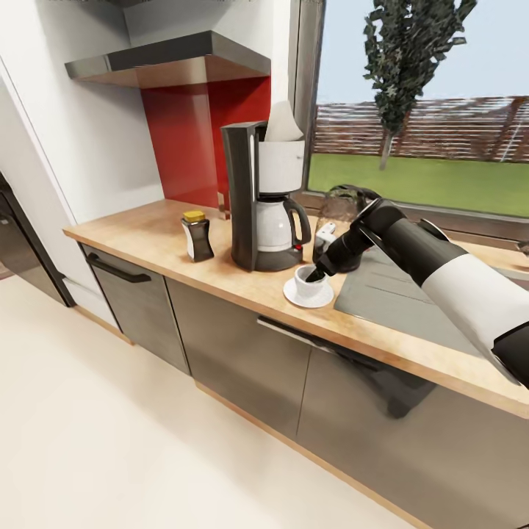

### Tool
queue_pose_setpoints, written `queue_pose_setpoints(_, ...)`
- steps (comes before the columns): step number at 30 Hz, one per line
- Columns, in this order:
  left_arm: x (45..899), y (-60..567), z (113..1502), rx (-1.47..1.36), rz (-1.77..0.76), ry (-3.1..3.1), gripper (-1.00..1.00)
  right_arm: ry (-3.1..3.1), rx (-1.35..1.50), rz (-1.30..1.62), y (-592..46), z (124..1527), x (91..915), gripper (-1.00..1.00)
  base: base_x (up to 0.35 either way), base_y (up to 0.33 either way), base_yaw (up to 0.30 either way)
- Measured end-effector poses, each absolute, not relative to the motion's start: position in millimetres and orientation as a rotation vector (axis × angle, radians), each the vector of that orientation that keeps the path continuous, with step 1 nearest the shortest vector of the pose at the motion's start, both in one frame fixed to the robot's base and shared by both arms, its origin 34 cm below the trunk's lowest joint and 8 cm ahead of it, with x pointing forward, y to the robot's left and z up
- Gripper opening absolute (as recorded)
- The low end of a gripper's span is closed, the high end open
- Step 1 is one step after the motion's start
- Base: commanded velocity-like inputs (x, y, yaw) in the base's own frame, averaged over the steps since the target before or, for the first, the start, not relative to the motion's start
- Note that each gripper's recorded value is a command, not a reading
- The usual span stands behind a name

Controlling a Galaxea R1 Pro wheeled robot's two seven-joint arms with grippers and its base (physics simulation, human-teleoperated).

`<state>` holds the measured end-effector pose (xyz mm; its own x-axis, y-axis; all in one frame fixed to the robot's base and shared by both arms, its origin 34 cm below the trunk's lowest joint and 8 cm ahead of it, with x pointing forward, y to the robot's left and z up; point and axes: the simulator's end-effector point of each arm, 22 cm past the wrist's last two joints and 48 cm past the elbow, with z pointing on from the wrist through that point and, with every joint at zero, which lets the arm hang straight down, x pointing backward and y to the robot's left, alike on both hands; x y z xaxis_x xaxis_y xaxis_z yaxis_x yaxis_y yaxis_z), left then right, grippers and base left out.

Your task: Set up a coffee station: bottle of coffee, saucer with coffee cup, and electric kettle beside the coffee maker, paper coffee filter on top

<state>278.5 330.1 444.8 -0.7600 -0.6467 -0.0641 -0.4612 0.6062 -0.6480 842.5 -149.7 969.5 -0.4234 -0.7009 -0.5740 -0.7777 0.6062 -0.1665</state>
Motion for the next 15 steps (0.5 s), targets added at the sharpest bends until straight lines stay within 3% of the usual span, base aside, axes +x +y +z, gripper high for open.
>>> queue_pose_setpoints(15,281.1,330.1,472.8,-0.902,-0.904,2.543,1.0,2.189,-1.16,0.188,-142.0,1009.4,844.9,1.0,0.0,0.0,0.0)
